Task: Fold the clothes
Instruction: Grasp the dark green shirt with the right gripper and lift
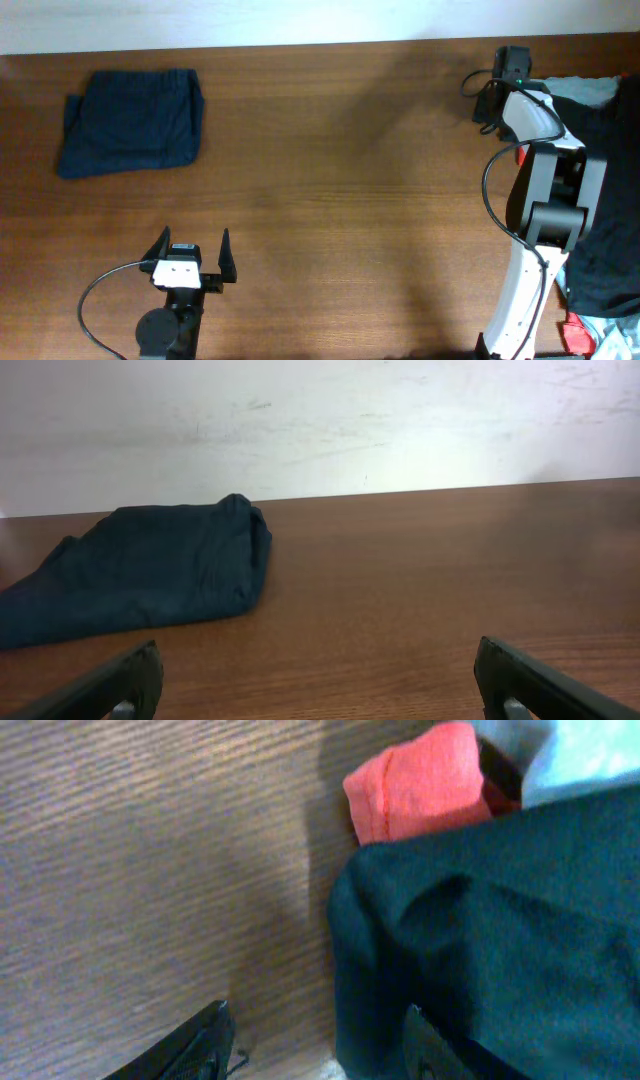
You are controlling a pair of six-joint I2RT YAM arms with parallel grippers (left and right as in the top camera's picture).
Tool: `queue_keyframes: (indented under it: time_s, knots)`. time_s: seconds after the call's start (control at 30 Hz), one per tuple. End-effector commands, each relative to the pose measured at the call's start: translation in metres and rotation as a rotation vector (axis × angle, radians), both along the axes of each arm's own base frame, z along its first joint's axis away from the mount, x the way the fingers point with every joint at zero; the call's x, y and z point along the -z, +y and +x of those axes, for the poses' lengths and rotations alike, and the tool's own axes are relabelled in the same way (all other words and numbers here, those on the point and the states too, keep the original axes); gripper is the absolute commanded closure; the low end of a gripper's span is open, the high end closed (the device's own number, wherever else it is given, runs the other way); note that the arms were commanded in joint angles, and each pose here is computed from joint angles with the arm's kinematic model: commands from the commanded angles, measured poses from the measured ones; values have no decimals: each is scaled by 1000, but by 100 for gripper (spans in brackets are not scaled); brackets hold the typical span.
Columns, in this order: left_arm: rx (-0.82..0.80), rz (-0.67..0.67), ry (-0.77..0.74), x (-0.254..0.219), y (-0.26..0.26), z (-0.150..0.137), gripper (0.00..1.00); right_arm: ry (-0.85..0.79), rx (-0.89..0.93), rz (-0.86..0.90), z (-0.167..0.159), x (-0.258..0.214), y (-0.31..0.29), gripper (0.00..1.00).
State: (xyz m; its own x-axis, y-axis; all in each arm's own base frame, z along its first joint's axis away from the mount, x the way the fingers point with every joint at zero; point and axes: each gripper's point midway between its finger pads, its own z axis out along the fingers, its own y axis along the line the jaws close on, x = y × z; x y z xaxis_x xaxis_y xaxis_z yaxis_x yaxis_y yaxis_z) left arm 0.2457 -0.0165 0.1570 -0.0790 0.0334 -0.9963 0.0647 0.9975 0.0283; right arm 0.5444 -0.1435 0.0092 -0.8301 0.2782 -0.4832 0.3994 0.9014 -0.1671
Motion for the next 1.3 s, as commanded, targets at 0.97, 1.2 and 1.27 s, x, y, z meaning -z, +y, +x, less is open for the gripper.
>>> queue_keyframes:
  time_s: [0.97,1.2,1.27]
  knots:
    - [16,15,-2,1,-3,0,1,-38,7,75,3,-3,-14,96]
    - [16,15,-2,1,-3,0,1,-201,2,38,5,-111,-15,96]
    - [16,15,-2,1,-3,0,1,-247,0,26,2,-142,-14,96]
